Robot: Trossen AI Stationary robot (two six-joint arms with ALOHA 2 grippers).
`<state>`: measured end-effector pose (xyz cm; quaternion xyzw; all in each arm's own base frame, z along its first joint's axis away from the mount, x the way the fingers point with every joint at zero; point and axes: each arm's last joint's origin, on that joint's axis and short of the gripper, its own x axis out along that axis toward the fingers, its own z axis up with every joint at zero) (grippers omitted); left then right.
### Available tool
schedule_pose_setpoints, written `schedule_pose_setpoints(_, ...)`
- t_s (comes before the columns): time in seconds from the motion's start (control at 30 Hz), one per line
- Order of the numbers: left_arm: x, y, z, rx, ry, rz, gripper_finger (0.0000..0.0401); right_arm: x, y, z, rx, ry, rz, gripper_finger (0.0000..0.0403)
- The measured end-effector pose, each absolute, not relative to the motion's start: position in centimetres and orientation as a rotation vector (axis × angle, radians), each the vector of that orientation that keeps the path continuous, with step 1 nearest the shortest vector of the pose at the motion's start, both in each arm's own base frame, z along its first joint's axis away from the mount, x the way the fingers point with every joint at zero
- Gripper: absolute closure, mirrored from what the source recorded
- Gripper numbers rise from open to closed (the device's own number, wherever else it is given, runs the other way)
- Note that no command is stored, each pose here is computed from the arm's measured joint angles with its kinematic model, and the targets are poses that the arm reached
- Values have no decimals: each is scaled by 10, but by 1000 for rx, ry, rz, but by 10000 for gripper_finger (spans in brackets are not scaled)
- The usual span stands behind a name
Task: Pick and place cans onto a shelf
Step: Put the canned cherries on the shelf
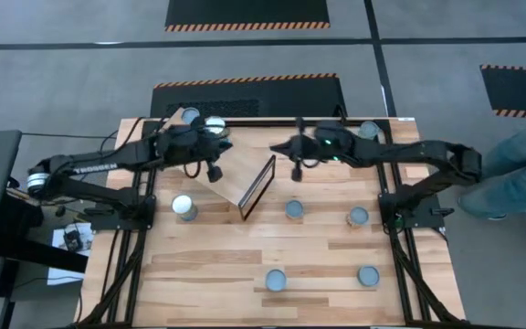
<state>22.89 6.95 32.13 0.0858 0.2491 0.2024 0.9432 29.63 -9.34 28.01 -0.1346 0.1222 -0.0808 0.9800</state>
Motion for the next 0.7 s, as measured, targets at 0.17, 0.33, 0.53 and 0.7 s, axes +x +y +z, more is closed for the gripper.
schedule_pose_setpoints(0.17, 263, 81, 335, 230, 708, 341, 401, 268, -87, 260, -238, 178, -203, 401)
schedule_pose_setpoints(0.33, 294, 91, 331, 234, 832, 324, 401, 249, -78, 248, -238, 133, -229, 401)
schedule_pose_setpoints(0.53, 318, 101, 314, 290, 979, 464, 401, 235, -75, 245, -254, 103, -279, 401)
schedule_pose_setpoints(0.7, 322, 104, 303, 322, 1068, 544, 401, 231, -75, 246, -253, 106, -290, 400)
